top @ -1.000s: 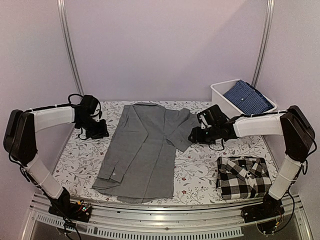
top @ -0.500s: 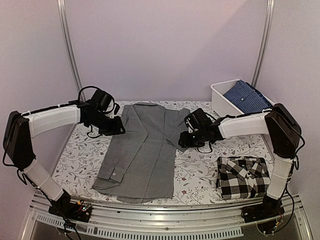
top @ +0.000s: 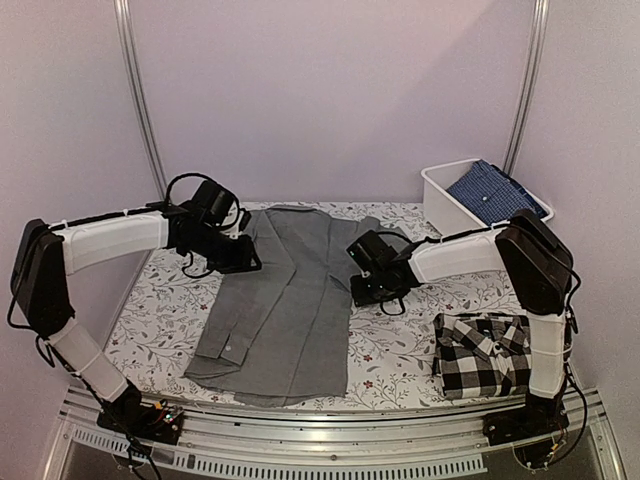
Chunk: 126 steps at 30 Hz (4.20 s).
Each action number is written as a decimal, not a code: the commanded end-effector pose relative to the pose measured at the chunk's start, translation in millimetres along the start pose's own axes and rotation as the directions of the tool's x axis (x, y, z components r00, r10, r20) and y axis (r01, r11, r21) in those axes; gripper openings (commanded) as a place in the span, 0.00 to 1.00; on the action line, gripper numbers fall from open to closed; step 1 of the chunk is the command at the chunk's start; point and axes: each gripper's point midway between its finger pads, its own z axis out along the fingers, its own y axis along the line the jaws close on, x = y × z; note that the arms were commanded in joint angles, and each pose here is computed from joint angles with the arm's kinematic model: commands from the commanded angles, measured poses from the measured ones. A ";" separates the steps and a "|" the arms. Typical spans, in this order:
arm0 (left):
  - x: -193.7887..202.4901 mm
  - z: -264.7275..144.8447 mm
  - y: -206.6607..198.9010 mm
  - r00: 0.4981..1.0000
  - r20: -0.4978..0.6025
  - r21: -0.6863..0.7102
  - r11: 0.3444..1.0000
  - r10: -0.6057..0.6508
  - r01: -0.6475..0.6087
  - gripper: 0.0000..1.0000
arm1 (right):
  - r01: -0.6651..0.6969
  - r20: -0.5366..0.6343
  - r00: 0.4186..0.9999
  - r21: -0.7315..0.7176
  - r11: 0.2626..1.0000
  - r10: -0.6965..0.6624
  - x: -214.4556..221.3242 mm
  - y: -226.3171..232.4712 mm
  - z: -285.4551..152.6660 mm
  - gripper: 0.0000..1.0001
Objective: Fold and stack the long sleeve shirts
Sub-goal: Pick up the sleeve from the 1/3-folded shirt, then pass from the right arm to the left
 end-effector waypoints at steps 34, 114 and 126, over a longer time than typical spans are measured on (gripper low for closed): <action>-36.9 -24.5 -195.6 0.656 0.425 0.117 0.680 0.624 -0.723 0.40 | 0.165 0.292 0.949 -0.142 0.976 -0.118 -72.2 9.1 -185.7 0.00; -52.4 4.2 -231.8 0.207 0.554 -0.318 0.434 0.807 -0.843 0.00 | 0.131 0.340 0.940 -0.280 0.951 -0.029 -76.1 21.6 -218.0 0.27; -132.6 -29.1 -145.6 0.456 0.551 -0.399 0.701 0.699 -0.591 0.00 | 0.042 0.367 0.929 -0.248 0.968 0.054 -67.2 -0.9 -219.4 0.54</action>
